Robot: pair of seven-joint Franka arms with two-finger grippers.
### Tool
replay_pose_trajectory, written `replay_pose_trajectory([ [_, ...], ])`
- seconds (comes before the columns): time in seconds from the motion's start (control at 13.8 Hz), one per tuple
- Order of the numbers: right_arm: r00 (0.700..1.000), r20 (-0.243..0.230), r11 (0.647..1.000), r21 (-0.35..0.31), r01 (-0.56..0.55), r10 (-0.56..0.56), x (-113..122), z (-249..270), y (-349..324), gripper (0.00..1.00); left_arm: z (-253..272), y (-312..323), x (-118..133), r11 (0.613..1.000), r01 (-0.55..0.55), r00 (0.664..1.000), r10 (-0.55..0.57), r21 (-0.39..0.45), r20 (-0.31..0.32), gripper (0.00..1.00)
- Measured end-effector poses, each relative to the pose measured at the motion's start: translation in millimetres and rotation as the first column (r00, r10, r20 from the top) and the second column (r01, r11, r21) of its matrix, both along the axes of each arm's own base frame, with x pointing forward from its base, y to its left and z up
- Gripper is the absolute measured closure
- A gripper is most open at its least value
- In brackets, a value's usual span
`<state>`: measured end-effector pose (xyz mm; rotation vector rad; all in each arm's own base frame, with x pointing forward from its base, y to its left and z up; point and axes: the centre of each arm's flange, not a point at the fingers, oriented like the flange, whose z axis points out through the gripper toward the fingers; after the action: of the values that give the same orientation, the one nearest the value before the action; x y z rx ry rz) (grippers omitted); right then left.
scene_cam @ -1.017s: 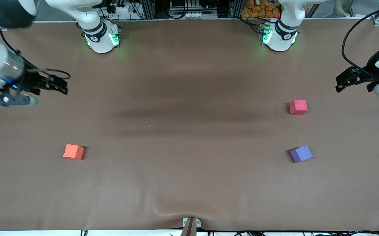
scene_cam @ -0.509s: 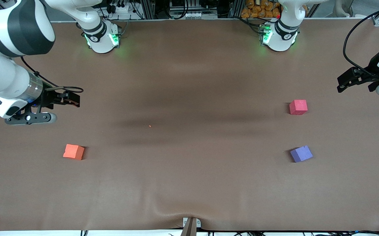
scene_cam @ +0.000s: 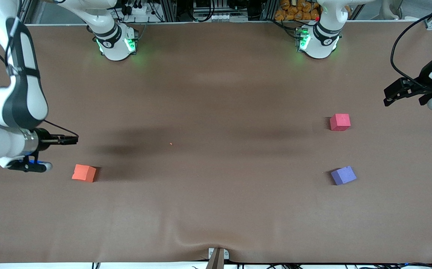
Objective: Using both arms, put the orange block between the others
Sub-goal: 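Reach the right gripper toward the orange cube, then lower the right gripper and close it on the orange cube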
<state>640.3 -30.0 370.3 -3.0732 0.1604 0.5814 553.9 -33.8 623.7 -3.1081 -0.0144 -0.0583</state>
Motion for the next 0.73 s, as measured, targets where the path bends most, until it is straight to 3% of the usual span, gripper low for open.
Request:
replay_pose_trajectory([
  [0.44, 0.999, 0.045, 1.0, 0.0, -0.016, 0.016, -5.4, -57.4, 11.7, 0.0, -0.6, -5.4, 0.0, 1.0, 0.01, 1.0, -0.01, 0.0, -0.001, 0.0],
  [0.73, 0.999, 0.046, 1.0, -0.002, -0.009, 0.009, -10.2, -70.0, 7.7, 0.0, -0.8, -7.2, -0.1, 1.0, 0.013, 1.0, -0.013, 0.0, -0.001, 0.0],
])
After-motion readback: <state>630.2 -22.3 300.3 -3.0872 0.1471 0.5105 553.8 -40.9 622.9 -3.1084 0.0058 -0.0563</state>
